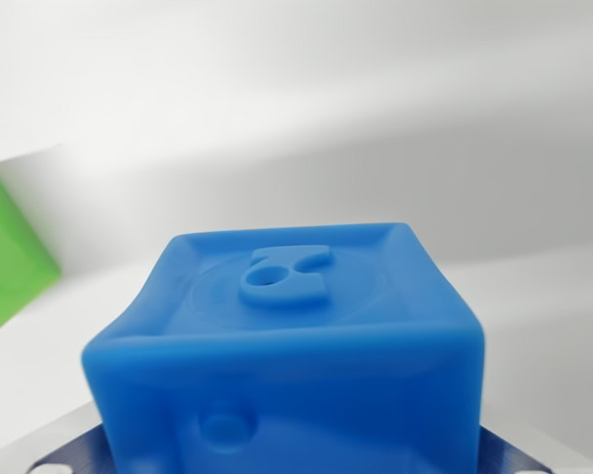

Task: Stack cube

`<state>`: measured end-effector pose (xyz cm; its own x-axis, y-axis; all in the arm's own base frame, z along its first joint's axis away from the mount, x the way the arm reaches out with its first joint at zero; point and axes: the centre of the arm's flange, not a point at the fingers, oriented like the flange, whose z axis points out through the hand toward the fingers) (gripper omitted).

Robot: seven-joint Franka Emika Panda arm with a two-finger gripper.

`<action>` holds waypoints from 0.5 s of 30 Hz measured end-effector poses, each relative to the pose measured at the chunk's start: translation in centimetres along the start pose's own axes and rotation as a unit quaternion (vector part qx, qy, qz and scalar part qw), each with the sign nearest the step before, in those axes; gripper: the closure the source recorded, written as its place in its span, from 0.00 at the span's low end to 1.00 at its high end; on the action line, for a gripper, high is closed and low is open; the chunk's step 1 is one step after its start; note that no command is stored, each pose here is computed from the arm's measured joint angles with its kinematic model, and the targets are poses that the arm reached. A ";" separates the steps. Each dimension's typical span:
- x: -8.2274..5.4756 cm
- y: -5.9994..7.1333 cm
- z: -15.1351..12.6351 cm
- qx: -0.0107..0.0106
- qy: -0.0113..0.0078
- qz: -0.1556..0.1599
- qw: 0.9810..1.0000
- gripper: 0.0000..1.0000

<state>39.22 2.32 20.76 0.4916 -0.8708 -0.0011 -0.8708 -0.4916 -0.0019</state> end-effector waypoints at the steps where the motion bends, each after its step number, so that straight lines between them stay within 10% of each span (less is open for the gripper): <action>1: -0.2 -0.1 0.0 0.000 0.000 -0.004 1.000 1.00; 15: -2.4 -1.9 -0.6 0.000 0.000 -0.053 0.999 1.00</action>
<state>39.68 5.31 21.35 0.5802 -0.8144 -0.0014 -0.8144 -0.5802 -0.0021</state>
